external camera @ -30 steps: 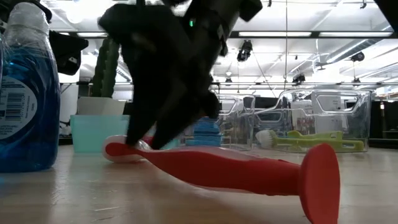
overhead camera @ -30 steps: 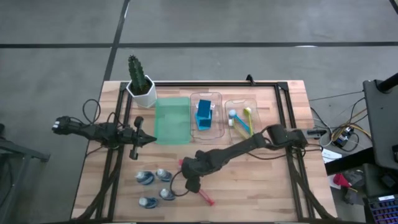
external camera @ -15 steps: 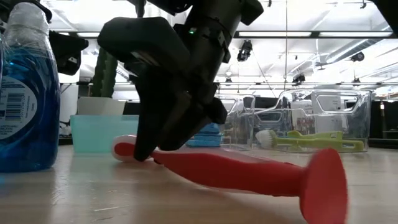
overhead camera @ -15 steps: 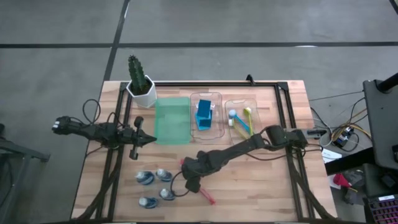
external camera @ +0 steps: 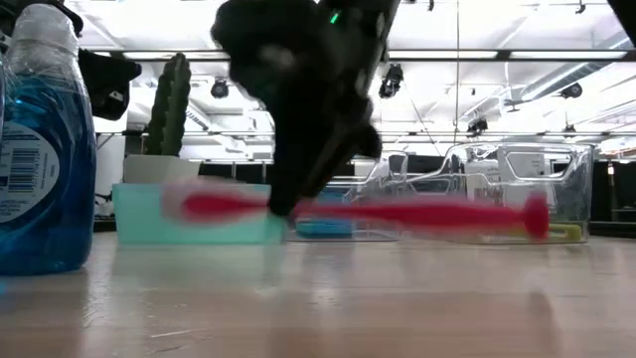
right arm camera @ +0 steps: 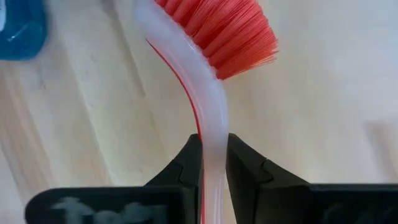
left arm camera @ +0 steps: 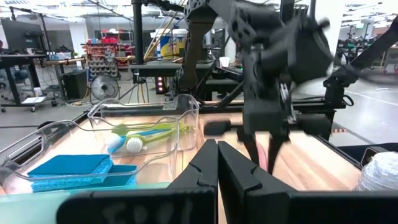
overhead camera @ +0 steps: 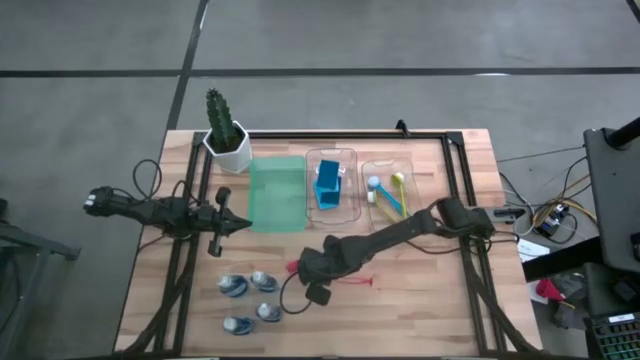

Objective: Pick & Place Kitchen Sink Supplies
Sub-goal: Put the red dish brush into the right transparent bin

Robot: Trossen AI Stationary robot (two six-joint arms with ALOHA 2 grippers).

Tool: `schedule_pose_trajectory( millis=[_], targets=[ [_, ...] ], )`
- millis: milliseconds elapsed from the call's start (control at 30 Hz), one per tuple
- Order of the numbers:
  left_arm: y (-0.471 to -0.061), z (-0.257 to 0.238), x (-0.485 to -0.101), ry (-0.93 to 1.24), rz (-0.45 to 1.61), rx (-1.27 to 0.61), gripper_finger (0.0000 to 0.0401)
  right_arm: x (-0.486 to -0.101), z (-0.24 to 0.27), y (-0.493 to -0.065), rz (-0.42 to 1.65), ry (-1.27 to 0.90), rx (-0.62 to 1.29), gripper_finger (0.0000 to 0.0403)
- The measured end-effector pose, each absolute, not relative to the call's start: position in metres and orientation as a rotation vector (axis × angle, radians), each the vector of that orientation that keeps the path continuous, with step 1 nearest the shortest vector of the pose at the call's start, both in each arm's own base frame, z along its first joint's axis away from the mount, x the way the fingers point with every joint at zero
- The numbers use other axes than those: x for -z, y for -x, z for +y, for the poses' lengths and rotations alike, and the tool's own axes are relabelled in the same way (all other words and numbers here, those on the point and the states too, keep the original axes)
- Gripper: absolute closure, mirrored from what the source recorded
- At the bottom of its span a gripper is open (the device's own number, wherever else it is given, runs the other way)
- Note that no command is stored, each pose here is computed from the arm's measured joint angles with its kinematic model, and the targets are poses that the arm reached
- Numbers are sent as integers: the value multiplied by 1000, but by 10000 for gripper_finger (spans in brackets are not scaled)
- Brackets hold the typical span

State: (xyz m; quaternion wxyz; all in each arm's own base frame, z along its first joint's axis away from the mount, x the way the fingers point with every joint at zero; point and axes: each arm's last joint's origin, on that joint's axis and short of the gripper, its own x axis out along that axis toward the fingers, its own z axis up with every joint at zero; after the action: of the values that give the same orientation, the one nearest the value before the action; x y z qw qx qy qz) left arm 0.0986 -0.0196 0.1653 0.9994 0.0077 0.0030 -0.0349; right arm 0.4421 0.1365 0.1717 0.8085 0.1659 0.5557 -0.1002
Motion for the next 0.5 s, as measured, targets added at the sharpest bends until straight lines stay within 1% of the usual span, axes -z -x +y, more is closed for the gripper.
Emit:
schedule_pose_trajectory(
  millis=[267, 500],
  targets=[
    [-99, -20, -165, -16, 7, 70, 398, -224, 128, -419, 1153, -315, 272, 363],
    [-99, -20, -165, -16, 7, 70, 398, -276, 111, -384, 1077, -260, 473, 363]
  ],
)
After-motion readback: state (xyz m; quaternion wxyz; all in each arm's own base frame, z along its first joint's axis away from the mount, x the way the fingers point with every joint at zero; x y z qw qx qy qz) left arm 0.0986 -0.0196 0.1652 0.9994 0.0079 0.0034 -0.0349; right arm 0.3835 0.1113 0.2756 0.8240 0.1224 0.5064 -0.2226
